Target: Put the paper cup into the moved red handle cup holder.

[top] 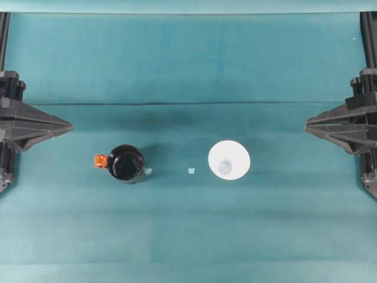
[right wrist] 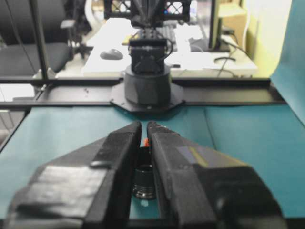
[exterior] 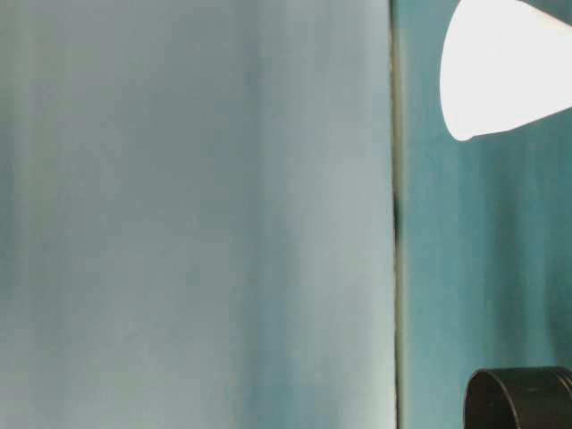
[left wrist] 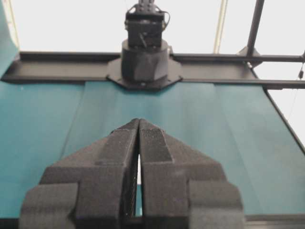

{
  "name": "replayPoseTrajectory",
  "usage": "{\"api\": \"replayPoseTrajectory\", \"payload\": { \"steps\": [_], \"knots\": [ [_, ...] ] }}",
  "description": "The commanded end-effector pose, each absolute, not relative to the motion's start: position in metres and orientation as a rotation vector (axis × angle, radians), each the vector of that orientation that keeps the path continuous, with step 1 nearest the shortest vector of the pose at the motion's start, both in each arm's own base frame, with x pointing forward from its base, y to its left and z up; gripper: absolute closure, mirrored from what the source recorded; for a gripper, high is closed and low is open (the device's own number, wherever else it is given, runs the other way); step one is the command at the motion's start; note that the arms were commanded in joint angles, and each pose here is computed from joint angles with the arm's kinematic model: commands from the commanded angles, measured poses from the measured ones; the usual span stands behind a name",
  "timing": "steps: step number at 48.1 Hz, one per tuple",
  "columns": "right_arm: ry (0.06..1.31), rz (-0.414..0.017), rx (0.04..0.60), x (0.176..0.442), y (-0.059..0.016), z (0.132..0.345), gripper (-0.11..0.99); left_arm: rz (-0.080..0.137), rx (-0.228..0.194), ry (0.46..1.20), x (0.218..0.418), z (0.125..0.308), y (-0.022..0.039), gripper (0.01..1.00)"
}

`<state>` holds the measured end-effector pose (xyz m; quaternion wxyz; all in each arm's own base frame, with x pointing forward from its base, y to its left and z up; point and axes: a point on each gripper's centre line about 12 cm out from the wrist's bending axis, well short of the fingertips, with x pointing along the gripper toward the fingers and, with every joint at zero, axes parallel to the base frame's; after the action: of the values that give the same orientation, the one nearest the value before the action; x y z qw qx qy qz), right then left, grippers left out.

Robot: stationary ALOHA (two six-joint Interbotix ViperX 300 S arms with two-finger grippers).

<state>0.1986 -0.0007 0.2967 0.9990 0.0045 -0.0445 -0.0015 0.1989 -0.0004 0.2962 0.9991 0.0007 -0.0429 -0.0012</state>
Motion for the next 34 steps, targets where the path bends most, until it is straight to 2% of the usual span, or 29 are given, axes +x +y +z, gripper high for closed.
{"api": "replayPoseTrajectory", "payload": {
  "steps": [1,4,8,14,18,27,34],
  "knots": [
    [-0.093,0.013,0.022,0.201,0.0026,0.299,0.88,-0.007,0.003,-0.055,0.204,0.294,-0.0011,0.981],
    [-0.076,0.02,0.051,0.201,0.0043,0.297,0.88,-0.008,0.003,-0.041,0.206,0.294,-0.0014,0.981],
    [-0.045,0.029,0.092,0.201,0.0063,0.294,0.96,-0.01,0.003,-0.029,0.209,0.294,-0.0017,0.981],
    [-0.005,0.036,0.136,0.2,0.0077,0.291,0.98,-0.011,0.0,0.011,0.211,0.291,-0.002,0.981],
    [0.006,0.035,0.144,0.2,0.0075,0.292,0.98,-0.012,-0.014,0.086,0.212,0.285,-0.0025,0.981],
    [0.041,0.035,0.143,0.201,0.008,0.291,0.98,0.0,-0.05,0.325,0.209,0.271,-0.002,0.981],
    [0.082,0.032,0.145,0.2,0.0079,0.286,0.98,0.005,-0.053,0.448,0.205,0.265,-0.002,0.981]
  ]
}}
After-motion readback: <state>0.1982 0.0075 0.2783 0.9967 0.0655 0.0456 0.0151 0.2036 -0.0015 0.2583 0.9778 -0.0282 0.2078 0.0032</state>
